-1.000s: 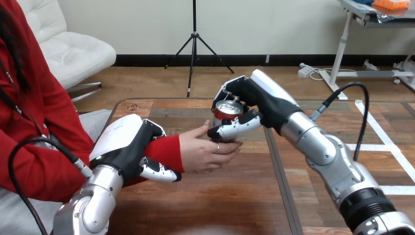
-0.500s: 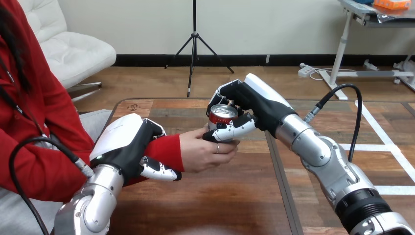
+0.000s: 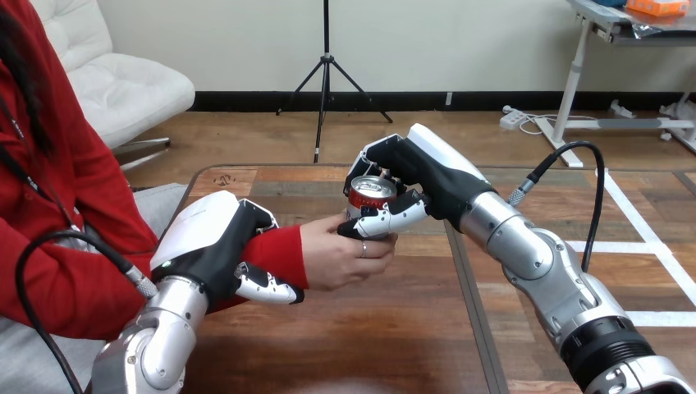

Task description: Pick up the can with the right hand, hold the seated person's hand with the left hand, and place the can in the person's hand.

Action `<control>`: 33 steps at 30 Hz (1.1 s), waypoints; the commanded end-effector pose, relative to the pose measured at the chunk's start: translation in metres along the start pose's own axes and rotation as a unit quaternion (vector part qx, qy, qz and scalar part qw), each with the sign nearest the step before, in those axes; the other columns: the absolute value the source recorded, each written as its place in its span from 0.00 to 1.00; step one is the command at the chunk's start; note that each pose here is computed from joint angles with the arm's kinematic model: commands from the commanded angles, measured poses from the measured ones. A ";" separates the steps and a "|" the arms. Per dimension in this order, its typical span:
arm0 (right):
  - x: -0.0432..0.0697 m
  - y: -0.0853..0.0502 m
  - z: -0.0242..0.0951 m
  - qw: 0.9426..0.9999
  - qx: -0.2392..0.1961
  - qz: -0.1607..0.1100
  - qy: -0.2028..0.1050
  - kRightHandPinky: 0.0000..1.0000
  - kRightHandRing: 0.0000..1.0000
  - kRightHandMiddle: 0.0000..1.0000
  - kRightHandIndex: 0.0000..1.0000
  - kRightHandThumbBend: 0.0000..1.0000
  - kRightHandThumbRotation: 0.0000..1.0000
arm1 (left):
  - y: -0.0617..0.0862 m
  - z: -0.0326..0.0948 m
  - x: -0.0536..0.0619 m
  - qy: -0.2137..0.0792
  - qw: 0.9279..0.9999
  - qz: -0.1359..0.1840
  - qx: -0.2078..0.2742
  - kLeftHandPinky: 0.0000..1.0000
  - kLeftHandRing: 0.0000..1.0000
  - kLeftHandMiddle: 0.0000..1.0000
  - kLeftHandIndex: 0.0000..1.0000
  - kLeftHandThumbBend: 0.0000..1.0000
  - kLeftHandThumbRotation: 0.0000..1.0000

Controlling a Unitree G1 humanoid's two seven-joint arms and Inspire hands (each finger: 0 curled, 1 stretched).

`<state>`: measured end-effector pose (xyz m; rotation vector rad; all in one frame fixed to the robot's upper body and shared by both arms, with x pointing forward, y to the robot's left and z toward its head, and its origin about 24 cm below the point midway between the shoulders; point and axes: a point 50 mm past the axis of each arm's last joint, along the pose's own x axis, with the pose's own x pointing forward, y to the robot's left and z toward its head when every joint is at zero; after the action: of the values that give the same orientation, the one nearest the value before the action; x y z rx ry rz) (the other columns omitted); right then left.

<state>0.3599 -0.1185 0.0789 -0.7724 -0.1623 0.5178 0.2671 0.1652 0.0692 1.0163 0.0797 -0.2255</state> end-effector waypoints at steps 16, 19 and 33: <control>0.018 -0.026 0.049 0.994 -0.014 -0.042 -0.098 0.28 0.31 0.39 0.46 0.60 0.00 | 0.072 0.095 0.007 -0.201 0.965 0.165 -0.042 0.19 0.25 0.34 0.35 0.68 0.00; 0.017 -0.027 0.048 0.994 -0.013 -0.043 -0.096 0.28 0.32 0.39 0.46 0.61 0.00 | 0.072 0.094 0.007 -0.199 0.965 0.165 -0.039 0.19 0.25 0.34 0.35 0.69 0.00; 0.014 -0.032 0.044 0.995 -0.012 -0.043 -0.084 0.36 0.42 0.47 0.51 0.58 0.13 | 0.071 0.091 0.004 -0.200 0.969 0.142 0.020 0.30 0.40 0.47 0.49 0.81 0.00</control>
<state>0.3598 -0.1175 0.0787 -0.7692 -0.1628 0.5199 0.2671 0.1661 0.0687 1.0200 0.0882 -0.2239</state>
